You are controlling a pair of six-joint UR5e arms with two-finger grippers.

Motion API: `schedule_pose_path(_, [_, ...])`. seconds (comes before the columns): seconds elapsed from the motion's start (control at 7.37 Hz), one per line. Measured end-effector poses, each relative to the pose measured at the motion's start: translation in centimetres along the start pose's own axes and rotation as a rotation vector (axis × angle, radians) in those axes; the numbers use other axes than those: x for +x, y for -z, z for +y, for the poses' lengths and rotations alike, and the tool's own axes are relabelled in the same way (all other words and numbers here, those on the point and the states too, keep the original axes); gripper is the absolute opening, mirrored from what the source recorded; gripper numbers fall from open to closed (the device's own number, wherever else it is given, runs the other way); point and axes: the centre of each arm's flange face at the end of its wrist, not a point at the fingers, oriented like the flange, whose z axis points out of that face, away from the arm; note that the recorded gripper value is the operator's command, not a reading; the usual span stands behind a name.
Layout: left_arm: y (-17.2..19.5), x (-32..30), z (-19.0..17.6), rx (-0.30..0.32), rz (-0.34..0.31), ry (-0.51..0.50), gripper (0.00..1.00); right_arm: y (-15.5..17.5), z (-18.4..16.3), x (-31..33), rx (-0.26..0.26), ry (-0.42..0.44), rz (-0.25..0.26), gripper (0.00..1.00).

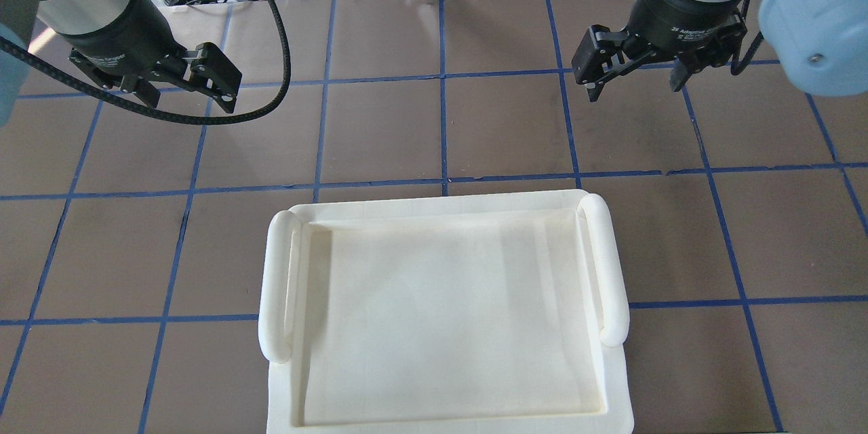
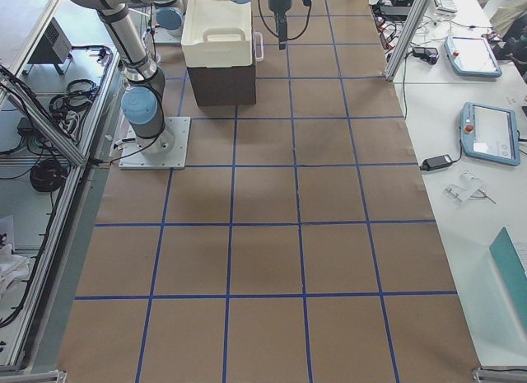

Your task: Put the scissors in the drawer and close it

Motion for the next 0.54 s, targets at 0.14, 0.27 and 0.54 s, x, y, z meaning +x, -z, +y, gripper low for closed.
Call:
schedule_pose_path(0.14, [0.06,0.01,0.41,0.000,0.000,0.008,1.00,-0.01,-0.01,0.00,0.000,0.000,0.000,1.00])
schedule_pose_path(0.27, [0.19,-0.01,0.63,0.001,-0.002,0.012,1.00,-0.04,-0.01,0.00,-0.001,0.000,0.000,1.00])
schedule_pose_path(0.54, [0.30,-0.07,0.72,0.003,-0.002,0.016,1.00,-0.06,-0.02,0.00,-0.001,-0.001,0.000,1.00])
